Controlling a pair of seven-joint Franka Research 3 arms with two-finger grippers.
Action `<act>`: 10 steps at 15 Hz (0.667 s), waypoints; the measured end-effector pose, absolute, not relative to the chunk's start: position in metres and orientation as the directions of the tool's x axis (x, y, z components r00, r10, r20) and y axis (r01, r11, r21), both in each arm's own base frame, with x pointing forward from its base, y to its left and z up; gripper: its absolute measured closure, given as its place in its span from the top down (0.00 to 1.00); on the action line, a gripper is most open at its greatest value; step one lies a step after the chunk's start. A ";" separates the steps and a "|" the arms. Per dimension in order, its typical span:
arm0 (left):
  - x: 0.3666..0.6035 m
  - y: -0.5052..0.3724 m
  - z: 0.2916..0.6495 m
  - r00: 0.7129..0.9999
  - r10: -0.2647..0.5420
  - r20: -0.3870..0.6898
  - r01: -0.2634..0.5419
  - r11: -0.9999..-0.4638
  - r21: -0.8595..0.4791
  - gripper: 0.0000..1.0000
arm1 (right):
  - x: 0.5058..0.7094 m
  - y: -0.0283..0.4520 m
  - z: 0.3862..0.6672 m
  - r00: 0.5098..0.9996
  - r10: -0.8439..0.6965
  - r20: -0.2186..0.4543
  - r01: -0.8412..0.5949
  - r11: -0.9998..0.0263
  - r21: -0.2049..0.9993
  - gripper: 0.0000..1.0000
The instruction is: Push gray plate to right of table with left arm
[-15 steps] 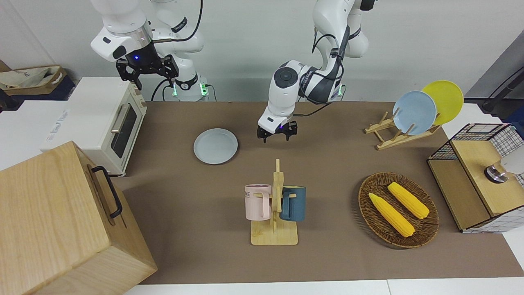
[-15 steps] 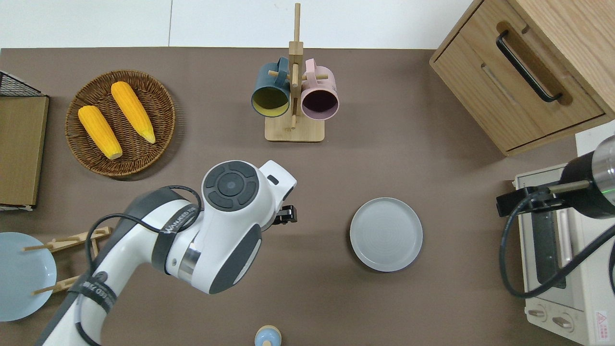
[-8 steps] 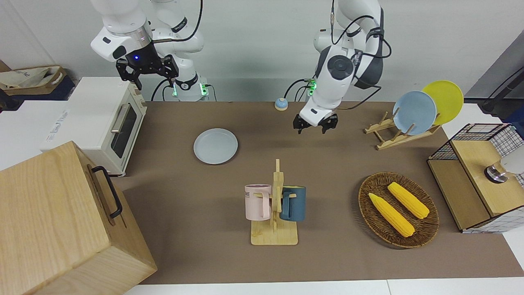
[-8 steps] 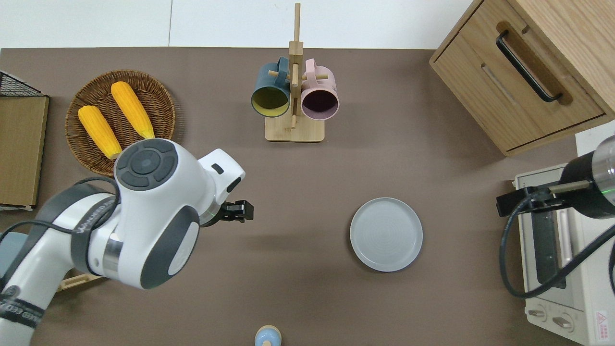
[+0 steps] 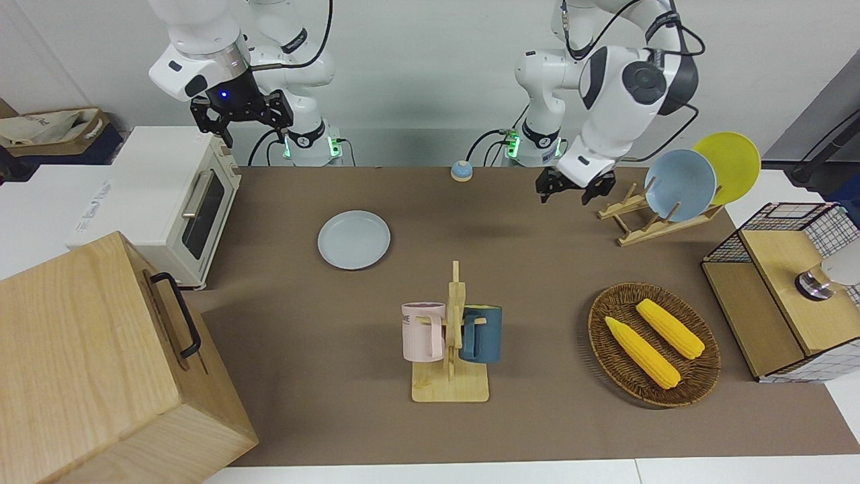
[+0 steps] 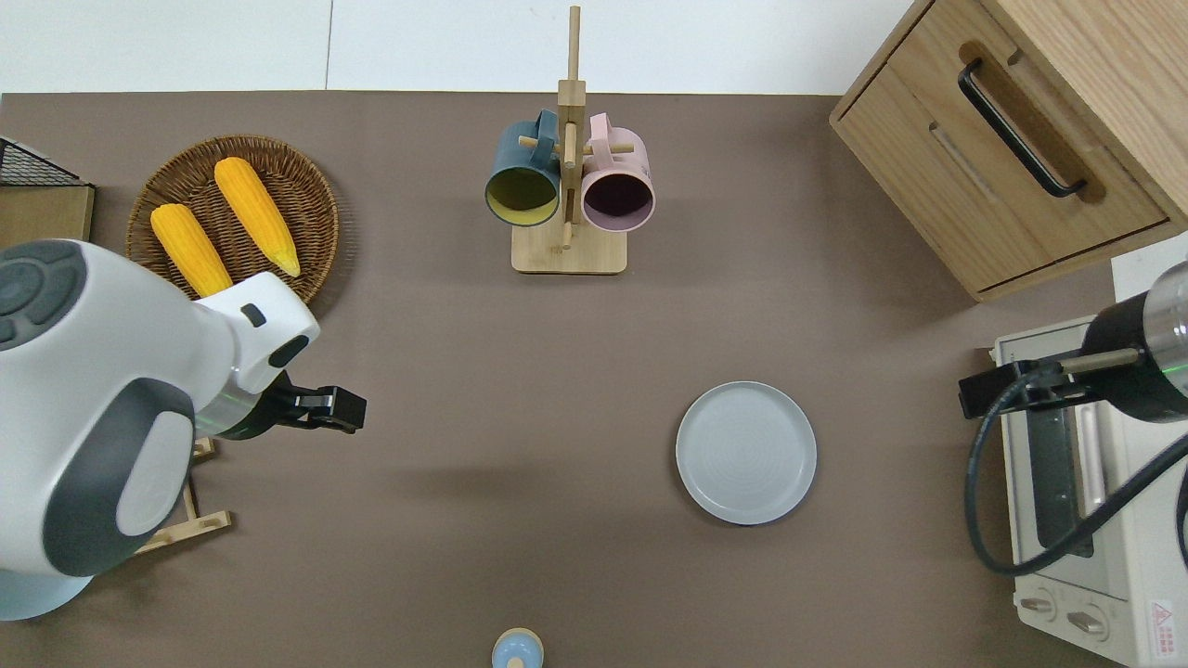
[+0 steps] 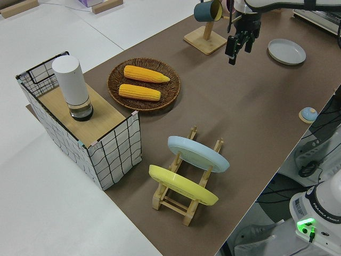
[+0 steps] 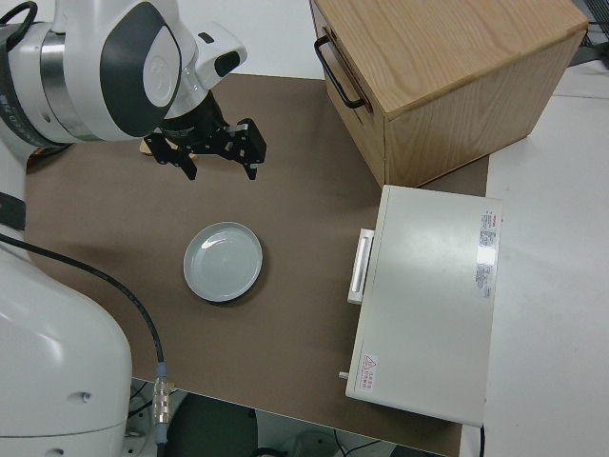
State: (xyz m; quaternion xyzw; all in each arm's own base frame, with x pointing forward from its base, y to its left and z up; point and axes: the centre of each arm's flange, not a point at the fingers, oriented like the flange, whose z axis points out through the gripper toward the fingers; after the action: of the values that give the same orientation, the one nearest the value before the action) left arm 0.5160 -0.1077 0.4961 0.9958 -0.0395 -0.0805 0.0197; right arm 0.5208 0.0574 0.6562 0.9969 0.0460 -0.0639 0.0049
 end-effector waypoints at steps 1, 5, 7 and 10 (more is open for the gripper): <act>0.515 -0.097 0.505 0.984 -0.083 -0.156 -0.077 -0.996 0.047 1.00 | 0.521 0.057 0.656 0.988 0.091 -0.128 0.092 -0.996 0.004 0.99; 0.510 -0.060 0.532 0.985 -0.093 -0.148 -0.086 -0.995 0.055 1.00 | 0.521 0.057 0.656 0.988 0.091 -0.128 0.092 -0.996 0.004 0.99; 0.507 -0.046 0.539 0.985 -0.101 -0.143 -0.093 -0.994 0.058 1.00 | 0.521 0.057 0.656 0.988 0.091 -0.128 0.092 -0.996 0.004 0.99; 0.503 -0.026 0.549 0.984 -0.109 -0.142 -0.105 -0.994 0.035 1.00 | 0.521 0.057 0.656 0.988 0.091 -0.128 0.092 -0.996 0.004 0.99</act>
State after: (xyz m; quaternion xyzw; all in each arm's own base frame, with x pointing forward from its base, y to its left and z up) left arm 0.5028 -0.0264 0.5490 0.9959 -0.0536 -0.0718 0.0135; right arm 0.5208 0.0574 0.6562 0.9969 0.0460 -0.0639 0.0049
